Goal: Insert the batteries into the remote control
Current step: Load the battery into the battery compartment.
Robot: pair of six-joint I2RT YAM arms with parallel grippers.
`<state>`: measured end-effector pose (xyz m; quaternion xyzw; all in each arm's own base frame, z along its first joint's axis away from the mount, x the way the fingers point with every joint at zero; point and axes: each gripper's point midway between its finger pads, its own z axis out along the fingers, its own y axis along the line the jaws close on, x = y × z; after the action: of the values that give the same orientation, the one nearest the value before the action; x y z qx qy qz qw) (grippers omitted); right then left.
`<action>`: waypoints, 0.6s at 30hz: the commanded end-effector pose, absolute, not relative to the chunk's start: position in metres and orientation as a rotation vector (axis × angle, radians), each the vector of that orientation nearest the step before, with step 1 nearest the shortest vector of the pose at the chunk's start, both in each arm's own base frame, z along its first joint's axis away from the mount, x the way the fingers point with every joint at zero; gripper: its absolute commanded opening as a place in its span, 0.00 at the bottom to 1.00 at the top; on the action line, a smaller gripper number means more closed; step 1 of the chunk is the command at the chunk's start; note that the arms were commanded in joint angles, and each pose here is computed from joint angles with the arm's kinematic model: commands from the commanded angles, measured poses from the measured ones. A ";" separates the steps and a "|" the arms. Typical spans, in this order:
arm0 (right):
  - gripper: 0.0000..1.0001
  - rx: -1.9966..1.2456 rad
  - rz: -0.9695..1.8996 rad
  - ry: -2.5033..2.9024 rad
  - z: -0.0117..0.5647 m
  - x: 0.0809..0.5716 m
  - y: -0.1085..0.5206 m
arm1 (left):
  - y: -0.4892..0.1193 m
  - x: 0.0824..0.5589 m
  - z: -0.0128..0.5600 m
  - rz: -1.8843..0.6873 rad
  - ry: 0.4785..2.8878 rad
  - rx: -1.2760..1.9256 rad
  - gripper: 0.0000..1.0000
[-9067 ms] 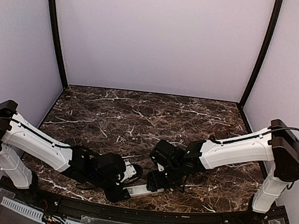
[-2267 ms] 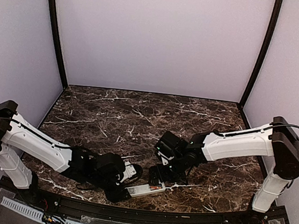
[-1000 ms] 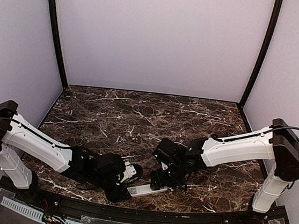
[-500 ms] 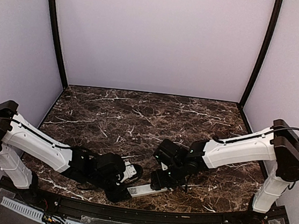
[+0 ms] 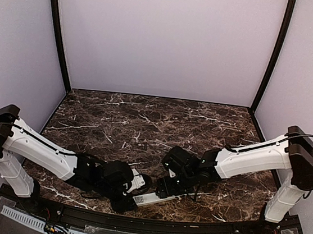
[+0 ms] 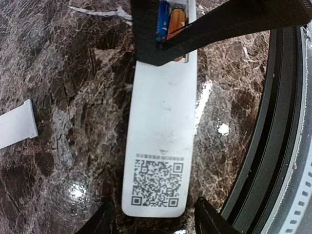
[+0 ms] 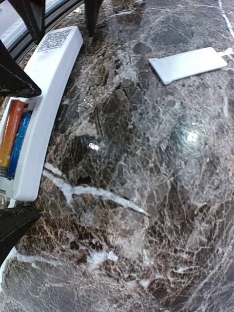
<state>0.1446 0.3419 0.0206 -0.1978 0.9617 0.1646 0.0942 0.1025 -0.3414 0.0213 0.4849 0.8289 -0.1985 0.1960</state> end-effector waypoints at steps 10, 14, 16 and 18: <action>0.82 -0.709 0.273 2.961 -0.006 0.127 0.307 | -0.336 0.094 0.010 -0.495 2.343 1.485 0.49; 0.88 -0.693 0.300 2.939 0.013 0.135 0.317 | -0.335 0.093 0.009 -0.502 2.340 1.484 0.47; 0.94 -0.641 0.326 2.954 0.020 0.140 0.319 | -0.335 0.093 0.006 -0.500 2.346 1.485 0.45; 0.97 -0.577 0.382 2.970 0.027 0.143 0.322 | -0.335 0.092 0.004 -0.505 2.352 1.483 0.44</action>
<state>0.1436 0.3374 0.0290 -0.2231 0.9604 0.1448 0.0826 0.1004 -0.3477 0.0197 0.5112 0.8168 -0.1914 0.1871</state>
